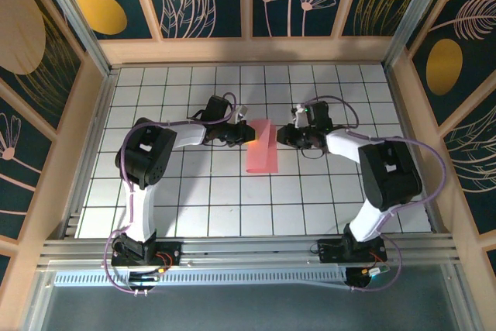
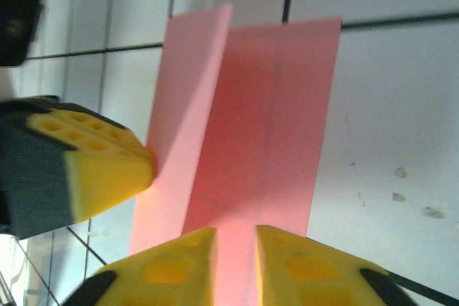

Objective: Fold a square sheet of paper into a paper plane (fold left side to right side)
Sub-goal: First fold in half a square sheet of paper at the center of the table.

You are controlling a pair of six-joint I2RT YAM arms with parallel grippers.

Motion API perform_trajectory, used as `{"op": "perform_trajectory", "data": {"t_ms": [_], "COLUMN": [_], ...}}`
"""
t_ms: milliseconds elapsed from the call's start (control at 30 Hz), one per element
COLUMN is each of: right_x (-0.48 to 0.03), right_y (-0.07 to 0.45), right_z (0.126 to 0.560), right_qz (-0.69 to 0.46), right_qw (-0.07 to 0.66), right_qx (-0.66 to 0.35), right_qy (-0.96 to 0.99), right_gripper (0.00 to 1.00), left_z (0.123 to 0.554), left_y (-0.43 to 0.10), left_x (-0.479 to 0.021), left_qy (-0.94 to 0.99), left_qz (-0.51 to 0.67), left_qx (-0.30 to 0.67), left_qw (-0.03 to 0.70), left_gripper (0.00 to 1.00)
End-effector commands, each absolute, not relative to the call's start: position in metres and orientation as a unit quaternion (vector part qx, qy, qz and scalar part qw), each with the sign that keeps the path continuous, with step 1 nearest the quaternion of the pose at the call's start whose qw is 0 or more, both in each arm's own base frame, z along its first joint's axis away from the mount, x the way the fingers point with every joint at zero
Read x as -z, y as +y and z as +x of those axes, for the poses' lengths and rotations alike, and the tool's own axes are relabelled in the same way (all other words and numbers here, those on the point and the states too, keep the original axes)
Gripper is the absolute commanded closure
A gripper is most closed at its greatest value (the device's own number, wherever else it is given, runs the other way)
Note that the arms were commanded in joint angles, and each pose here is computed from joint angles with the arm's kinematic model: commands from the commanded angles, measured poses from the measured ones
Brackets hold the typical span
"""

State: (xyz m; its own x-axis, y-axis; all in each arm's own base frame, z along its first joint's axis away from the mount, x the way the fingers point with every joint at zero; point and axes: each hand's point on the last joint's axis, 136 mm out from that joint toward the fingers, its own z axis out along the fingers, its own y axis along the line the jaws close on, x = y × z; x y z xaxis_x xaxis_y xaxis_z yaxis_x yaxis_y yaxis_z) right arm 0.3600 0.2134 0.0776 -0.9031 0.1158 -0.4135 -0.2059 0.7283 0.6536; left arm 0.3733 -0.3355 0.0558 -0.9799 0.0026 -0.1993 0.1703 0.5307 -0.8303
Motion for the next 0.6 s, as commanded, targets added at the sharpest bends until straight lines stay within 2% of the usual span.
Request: {"op": "perform_trajectory", "data": {"t_ms": [0,100,300,433,567], "right_x": [-0.098,-0.107,-0.099,-0.086,-0.080], "right_y": [0.213,0.220,0.235,0.246,0.257], "right_z": [0.357,0.351,0.342,0.342,0.343], "right_qz": [-0.020,-0.022,-0.010,-0.011,-0.015], "right_qw": [0.229,0.221,0.187,0.161,0.150], "right_qx": [-0.409,-0.445,-0.496,-0.501,-0.508], "right_qy": [0.883,0.868,0.848,0.850,0.848], "right_gripper": [0.70,0.56,0.40,0.39,0.45], "left_z": [0.377,0.377,0.377,0.376,0.376], "left_y": [-0.339,-0.339,-0.339,-0.341,-0.341], "left_x": [-0.061,-0.060,-0.058,-0.059,-0.057], "left_qy": [0.871,0.872,0.872,0.872,0.872], "left_qz": [0.053,0.049,0.045,0.045,0.044], "left_qx": [0.479,0.477,0.478,0.479,0.479], "left_qw": [0.097,0.097,0.096,0.094,0.093], "left_gripper": [0.95,0.96,0.98,0.98,0.99]}}
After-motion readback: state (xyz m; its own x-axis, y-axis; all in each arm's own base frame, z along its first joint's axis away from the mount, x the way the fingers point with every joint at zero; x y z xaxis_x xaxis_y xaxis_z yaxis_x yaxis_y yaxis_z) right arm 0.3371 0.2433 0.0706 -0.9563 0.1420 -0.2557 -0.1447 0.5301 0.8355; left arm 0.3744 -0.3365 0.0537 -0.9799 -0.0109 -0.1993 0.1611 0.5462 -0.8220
